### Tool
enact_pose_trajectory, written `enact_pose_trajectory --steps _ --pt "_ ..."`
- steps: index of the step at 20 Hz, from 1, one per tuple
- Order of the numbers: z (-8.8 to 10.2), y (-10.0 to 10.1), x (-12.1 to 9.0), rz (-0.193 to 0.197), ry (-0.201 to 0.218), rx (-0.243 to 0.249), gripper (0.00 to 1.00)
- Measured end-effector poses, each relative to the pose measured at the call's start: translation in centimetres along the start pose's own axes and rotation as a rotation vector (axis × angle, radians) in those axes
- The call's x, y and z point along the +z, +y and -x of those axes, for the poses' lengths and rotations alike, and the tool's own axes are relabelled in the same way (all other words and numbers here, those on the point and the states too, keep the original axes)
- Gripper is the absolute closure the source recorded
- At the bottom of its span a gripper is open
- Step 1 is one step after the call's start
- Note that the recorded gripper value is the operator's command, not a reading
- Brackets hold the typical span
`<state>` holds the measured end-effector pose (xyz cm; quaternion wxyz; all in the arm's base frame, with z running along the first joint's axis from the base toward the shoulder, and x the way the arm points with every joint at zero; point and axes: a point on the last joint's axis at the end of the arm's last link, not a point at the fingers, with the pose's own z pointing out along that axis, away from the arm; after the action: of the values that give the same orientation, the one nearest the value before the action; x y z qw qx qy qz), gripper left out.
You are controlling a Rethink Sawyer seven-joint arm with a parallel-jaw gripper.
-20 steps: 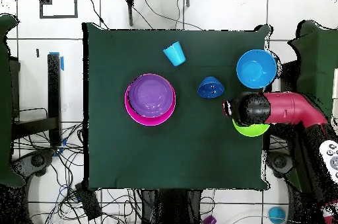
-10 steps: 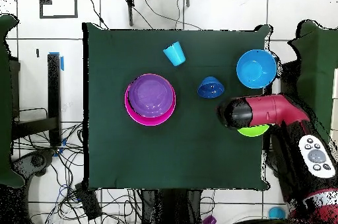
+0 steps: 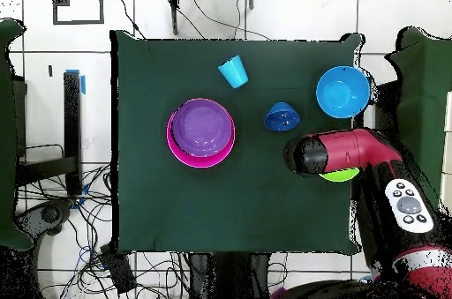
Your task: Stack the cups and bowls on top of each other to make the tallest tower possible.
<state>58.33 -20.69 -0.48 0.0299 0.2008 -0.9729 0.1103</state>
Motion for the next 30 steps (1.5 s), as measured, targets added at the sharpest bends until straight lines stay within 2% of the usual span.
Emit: enact_pose_trajectory --steps 8,19,30 --pt "-0.8 0.0 0.1 -0.029 0.011 -0.007 0.0" --pt "-4.8 -2.1 0.5 -0.065 0.086 0.027 0.0" --pt "-6.5 -2.7 0.4 -0.086 0.126 0.036 0.0"
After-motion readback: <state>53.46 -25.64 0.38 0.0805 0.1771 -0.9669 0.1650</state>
